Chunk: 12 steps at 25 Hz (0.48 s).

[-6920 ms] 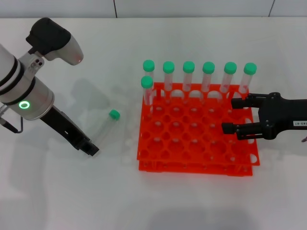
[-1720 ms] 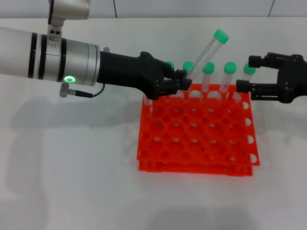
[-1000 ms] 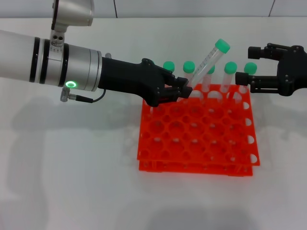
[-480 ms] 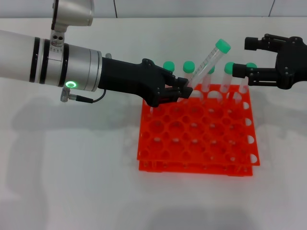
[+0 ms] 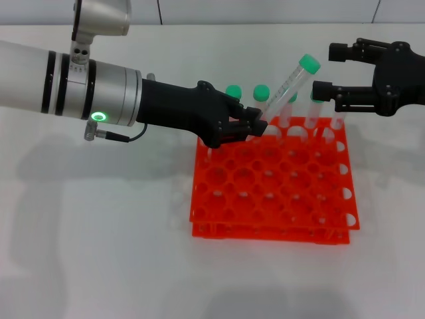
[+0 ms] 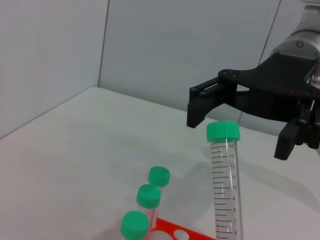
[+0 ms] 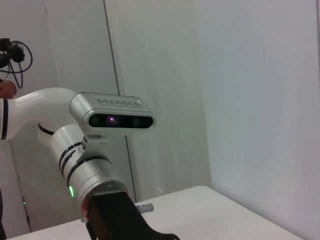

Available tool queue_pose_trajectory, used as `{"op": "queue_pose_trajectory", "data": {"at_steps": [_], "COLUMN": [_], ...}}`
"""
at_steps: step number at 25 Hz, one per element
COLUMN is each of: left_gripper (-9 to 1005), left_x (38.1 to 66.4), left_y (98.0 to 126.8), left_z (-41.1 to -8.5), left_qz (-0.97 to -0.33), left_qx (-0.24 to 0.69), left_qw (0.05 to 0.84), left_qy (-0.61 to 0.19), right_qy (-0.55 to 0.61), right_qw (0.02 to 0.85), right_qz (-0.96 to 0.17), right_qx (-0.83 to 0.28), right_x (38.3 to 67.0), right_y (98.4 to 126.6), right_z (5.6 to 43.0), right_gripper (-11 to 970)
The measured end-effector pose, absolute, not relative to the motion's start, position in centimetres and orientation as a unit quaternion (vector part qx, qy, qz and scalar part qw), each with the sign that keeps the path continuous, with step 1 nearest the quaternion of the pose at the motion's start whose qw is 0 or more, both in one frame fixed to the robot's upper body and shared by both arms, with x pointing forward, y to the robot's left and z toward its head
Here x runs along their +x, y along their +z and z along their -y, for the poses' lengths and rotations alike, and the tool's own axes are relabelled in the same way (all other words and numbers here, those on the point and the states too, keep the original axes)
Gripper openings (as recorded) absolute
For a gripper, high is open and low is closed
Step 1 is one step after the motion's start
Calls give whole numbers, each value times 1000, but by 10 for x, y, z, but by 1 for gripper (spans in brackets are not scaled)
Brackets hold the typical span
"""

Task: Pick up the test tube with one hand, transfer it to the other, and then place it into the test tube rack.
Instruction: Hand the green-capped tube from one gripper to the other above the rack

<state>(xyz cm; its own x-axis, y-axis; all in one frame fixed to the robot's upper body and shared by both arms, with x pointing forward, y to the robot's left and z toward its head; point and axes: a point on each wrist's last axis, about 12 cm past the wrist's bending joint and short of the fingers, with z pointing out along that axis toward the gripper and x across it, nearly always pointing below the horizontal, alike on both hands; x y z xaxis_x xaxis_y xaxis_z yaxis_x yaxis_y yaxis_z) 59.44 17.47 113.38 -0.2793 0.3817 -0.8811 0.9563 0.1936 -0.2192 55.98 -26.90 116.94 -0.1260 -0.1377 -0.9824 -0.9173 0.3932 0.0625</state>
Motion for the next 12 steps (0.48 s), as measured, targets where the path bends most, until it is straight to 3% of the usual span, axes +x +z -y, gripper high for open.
{"op": "queue_pose_trajectory", "data": {"at_steps": [12], "left_gripper": [176], "left_x": [596], "left_y": [1137], "left_z": [-172], "left_qz": [-679], "left_qx": [496], "left_qw": [359], "left_qy": [-406], "right_qy": [373], "right_qw": [524], "right_qz": [-649], "right_qx": [-406], "right_x": [562], "right_y": [1171], "right_z": [267], "right_gripper": [826]}}
